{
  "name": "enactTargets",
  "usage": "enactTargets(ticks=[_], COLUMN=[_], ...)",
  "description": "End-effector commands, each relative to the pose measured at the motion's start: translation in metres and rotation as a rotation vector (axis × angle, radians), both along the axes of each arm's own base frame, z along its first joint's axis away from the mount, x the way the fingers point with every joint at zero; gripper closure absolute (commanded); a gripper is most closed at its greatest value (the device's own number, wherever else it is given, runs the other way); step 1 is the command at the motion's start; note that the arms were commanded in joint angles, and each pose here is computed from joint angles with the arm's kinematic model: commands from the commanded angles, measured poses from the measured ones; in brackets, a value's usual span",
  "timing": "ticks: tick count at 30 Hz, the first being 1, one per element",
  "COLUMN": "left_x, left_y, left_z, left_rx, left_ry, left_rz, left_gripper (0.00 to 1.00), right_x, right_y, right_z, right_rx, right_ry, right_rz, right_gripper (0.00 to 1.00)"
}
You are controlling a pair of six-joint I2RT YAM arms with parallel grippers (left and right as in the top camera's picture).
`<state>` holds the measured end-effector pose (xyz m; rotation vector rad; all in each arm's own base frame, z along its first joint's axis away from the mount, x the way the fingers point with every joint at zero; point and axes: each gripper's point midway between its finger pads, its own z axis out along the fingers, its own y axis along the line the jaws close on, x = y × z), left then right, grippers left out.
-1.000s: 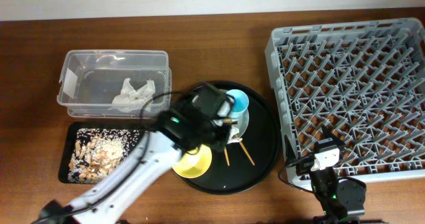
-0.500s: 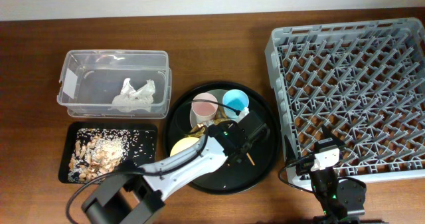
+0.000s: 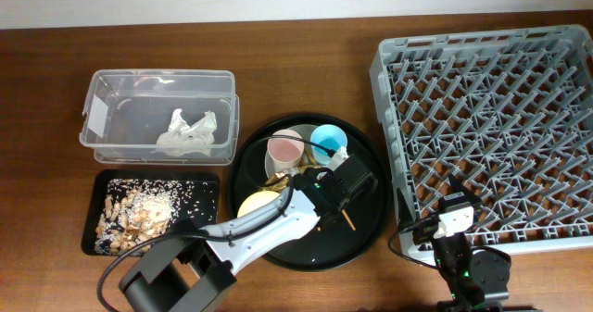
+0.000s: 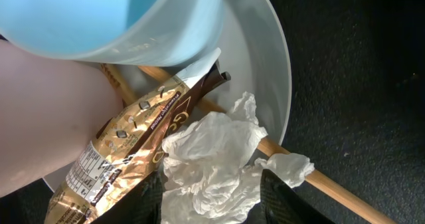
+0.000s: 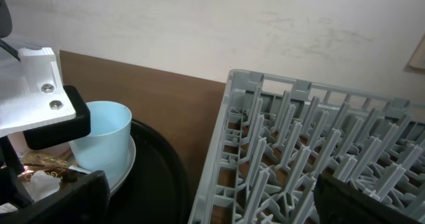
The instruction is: Sort waste into correct bins and load items into the dishwasher rack
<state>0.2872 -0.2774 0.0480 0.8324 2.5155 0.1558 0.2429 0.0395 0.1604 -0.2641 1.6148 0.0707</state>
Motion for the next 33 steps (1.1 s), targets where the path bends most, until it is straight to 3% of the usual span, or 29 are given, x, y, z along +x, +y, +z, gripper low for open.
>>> enactTargets(ticks=[1,11,13,15,17,24,33], left_x=[-0.003,-0.011,-0.012,-0.010,-0.009,-0.002,0.033], left_y=[0.001,0.001,0.003,0.004,0.005,0.000,0.033], left_z=[-0.007,-0.019,-0.021,-0.020,-0.020,0.008,0.135], left_rx=[0.013,-0.004,0.000,0.006,0.013,-0.014,-0.162], left_ry=[0.018,0.053,0.055,0.042,0.034,0.004,-0.241], left_rz=[-0.011,-0.025,-0.025,-0.019,-0.016,-0.012,0.116], left_gripper=[0.58,0.59,0.66,0.87,0.99,1.00,0.98], right_x=[0.000,0.000,0.000,0.000,0.000,0.000,0.000], right_y=[0.000,0.000,0.000,0.000,0.000,0.000,0.000], right_z=[-0.003,-0.003,-0.003,-0.003,-0.003,-0.003,-0.003], right_rx=[0.010,0.011,0.010,0.010,0.010,0.010,0.010], right_ry=[0.008,0.008,0.008,0.008,0.008,0.008,0.008], right_rz=[-0.002,-0.002,-0.002,-0.002,-0.002,-0.002,-0.002], right_gripper=[0.01,0.01,0.01,0.01,0.01,0.01,0.01])
